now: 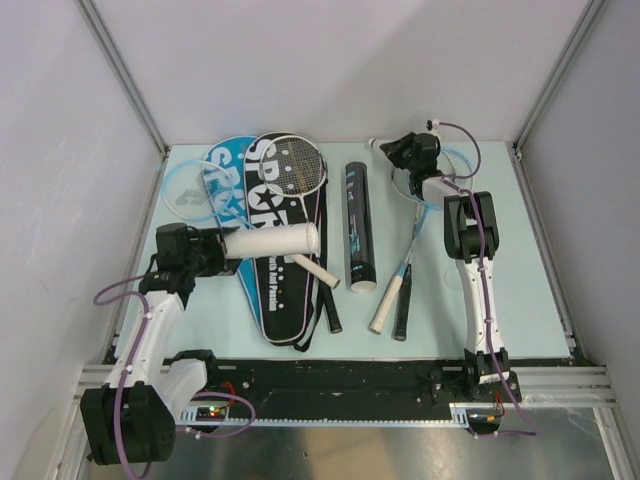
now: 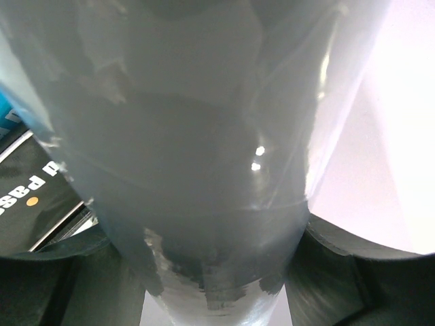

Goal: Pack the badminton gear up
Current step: Pick up the shuttlecock at the center of the board, then place the shuttlecock at the shuttle tube.

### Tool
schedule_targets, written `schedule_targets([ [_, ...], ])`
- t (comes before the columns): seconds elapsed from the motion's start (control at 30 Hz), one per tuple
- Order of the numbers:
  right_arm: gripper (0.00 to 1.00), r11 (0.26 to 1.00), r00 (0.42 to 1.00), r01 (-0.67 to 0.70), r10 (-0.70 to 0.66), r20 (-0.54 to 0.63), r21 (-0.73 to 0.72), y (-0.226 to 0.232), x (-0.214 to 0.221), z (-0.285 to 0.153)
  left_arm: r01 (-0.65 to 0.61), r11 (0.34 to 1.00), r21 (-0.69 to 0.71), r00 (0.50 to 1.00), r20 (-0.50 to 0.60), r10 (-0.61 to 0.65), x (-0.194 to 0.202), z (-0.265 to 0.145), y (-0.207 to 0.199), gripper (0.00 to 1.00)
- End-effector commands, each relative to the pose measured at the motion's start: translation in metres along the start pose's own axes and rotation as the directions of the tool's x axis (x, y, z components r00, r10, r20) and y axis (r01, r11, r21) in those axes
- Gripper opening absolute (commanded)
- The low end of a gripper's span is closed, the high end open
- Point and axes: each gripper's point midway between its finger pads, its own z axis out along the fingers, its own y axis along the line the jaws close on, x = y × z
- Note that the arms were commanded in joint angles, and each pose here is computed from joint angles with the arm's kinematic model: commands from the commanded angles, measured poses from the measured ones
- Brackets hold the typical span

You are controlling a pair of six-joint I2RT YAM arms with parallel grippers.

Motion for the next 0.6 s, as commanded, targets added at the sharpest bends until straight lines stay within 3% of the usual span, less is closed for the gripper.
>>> schedule_targets([
  [0.0,0.0,0.97,0.992,0.106,-0.089,0.083,-0.217,0.063,-0.039,-0.017,-0.035,0.995,0.096,0.999,0.004,0.034,0.002,-0.011,-0.03,0.24],
  [0.23,0.0,0.928,0.981,0.193,-0.173,0.089,-0.319,0.124,-0.056,-0.089,-0.027,0.993,0.115,1.0,0.016,0.026,0.001,-0.015,-0.032,0.24],
  [0.57,0.0,0.87,0.951,0.238,-0.3,-0.08,-0.432,0.175,0.004,-0.231,-0.015,0.994,0.109,0.998,0.059,0.009,-0.008,-0.012,-0.026,0.24],
])
